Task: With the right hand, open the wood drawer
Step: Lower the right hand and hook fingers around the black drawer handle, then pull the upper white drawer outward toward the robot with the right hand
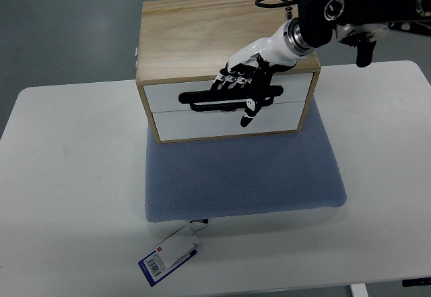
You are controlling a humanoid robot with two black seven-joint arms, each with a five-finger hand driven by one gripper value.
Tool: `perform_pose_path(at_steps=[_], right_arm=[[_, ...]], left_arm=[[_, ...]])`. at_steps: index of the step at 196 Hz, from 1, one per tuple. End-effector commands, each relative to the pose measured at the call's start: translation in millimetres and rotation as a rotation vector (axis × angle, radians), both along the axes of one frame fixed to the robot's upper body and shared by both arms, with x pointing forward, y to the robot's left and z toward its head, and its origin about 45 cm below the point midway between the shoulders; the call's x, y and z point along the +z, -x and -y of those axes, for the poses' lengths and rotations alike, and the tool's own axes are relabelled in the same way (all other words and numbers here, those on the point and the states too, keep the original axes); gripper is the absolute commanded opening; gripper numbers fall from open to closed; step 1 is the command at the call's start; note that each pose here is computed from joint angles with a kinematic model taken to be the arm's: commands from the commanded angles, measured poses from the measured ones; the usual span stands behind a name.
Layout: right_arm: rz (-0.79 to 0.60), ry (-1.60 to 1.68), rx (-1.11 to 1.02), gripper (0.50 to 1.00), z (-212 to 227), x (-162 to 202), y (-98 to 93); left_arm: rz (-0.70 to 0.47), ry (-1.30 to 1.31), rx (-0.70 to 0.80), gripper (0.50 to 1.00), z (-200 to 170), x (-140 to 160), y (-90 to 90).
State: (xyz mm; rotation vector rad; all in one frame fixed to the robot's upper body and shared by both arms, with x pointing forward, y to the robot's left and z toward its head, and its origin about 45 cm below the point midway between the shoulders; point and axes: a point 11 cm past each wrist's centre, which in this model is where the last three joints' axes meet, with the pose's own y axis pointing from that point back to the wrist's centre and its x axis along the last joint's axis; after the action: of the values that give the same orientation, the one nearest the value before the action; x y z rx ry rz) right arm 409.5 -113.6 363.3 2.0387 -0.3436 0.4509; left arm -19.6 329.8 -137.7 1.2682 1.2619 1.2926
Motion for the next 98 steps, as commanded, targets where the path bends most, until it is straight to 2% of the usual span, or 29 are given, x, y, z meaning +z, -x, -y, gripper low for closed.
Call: perform_pose_path(at_steps=[1,98], right_arm=[[-0.005,0.003,0.0,0.928,0.3,-3.1,0.5],[-0.026,0.02,-0.009,0.928,1.9,-14.4,2.2]], left_arm=[[-0.001,0.0,0.0,1.0,0.0,0.0,0.2],[0.0,0.0,0.0,1.0,0.0,0.0,0.0]])
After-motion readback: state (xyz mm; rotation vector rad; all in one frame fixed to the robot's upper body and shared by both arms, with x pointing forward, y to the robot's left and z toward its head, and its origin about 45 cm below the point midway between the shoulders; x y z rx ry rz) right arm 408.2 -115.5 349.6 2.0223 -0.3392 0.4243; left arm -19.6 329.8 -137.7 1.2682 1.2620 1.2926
